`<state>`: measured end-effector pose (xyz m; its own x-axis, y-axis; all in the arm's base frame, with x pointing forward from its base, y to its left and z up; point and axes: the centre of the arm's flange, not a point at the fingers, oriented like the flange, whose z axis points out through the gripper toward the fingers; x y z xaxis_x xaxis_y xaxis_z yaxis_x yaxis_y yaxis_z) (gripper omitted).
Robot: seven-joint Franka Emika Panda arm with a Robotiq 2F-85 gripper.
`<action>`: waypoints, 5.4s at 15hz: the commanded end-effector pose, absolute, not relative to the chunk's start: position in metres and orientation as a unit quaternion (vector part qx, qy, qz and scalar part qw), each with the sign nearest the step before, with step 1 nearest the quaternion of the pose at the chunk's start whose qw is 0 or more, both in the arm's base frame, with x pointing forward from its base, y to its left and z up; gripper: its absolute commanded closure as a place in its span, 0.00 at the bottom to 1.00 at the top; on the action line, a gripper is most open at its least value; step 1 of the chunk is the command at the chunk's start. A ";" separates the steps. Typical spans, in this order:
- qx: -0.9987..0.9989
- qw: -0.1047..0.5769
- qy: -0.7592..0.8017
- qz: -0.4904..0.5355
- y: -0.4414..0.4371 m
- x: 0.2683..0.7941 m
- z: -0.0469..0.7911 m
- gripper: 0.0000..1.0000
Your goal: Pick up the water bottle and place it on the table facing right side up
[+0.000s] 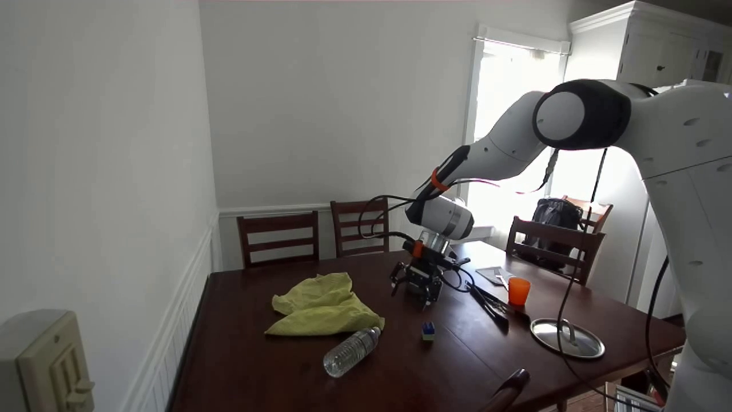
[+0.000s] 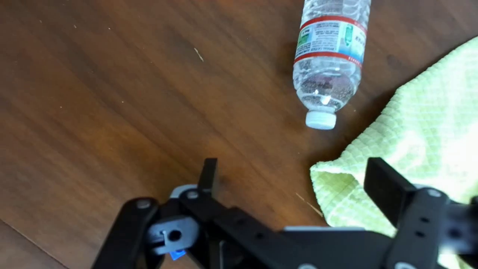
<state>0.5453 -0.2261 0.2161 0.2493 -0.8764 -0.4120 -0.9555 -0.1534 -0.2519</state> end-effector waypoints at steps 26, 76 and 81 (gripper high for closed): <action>-0.655 0.296 0.621 0.312 -0.245 0.620 0.099 0.08; -0.676 0.266 0.629 0.276 -0.207 0.636 0.099 0.64; -0.686 0.258 0.633 0.250 -0.201 0.638 0.109 0.47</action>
<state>0.6505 -0.2112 0.0925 0.0706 -0.7082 -0.7024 -0.9974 -0.0620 -0.0378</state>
